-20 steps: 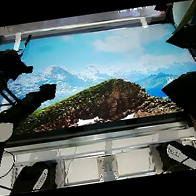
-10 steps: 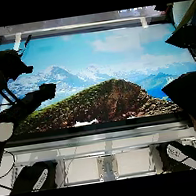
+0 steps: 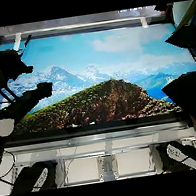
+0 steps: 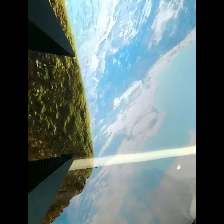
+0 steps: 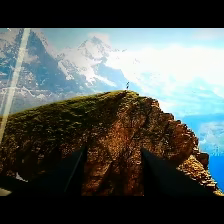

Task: Fold the clothes and pants, and hang the long-sleeved shirts on hangers.

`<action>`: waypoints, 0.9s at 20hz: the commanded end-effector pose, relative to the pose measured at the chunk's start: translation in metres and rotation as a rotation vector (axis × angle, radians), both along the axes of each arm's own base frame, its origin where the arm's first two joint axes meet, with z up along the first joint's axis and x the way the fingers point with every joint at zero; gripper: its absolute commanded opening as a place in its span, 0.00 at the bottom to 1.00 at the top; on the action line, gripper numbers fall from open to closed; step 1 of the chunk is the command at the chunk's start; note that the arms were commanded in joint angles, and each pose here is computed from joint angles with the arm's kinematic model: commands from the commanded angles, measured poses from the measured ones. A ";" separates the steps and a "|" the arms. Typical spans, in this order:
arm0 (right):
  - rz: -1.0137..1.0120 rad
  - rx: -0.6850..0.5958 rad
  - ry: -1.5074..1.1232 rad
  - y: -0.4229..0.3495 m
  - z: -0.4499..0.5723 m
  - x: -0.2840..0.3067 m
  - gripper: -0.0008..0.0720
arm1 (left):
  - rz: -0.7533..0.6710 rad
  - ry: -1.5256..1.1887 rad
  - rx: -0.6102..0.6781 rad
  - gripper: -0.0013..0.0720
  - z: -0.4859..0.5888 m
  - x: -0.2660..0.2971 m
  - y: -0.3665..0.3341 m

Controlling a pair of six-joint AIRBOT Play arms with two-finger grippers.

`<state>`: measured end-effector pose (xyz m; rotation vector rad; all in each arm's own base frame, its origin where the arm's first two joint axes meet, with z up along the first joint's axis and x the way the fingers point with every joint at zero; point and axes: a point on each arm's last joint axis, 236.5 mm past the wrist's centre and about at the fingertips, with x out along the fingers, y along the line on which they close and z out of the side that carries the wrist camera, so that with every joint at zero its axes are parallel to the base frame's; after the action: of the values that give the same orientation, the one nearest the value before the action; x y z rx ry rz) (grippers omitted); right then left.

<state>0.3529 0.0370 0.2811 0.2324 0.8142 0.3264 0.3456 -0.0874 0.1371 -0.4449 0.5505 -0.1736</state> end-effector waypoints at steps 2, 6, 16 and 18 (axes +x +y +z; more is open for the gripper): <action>-0.014 0.004 -0.030 -0.001 0.005 0.006 0.54 | 0.197 -0.077 0.179 0.98 0.017 0.025 0.086; -0.019 0.004 -0.041 -0.002 0.007 0.008 0.54 | 0.694 -0.088 0.190 0.98 0.065 0.026 0.286; -0.095 0.055 -0.116 -0.007 0.024 0.025 0.54 | 0.858 -0.064 -0.325 0.99 -0.029 0.124 0.445; -0.125 0.088 -0.099 -0.007 0.024 0.025 0.54 | 0.771 -0.068 -0.170 0.99 -0.048 0.166 0.429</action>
<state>0.3763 0.0299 0.3028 0.2900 0.6876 0.2751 0.4632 0.3432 0.1153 -0.8835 0.2753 0.5541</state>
